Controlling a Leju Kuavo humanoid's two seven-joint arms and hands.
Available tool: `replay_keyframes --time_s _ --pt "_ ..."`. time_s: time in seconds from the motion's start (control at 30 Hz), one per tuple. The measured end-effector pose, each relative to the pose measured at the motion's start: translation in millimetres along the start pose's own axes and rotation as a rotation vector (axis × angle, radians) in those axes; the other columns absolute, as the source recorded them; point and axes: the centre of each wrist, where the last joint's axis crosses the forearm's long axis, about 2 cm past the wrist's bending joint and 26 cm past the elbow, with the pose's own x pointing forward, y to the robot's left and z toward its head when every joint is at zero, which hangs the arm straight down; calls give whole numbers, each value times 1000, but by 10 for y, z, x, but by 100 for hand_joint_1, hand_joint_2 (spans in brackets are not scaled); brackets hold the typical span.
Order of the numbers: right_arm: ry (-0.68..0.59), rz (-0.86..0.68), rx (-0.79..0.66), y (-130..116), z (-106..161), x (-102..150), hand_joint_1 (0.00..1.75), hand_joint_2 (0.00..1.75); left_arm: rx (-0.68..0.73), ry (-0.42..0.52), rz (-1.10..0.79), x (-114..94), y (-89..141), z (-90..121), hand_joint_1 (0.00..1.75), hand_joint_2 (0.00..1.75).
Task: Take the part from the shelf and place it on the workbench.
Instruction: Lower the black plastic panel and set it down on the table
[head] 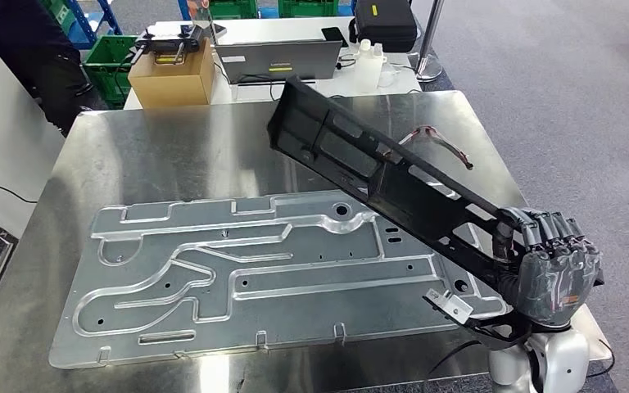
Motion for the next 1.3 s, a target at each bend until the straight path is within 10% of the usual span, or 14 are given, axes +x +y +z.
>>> replay_keyframes --time_s 1.3 --pt "-107 91 121 28 48 139 175 175 7 0 -12 -2 20 -6 0 175"
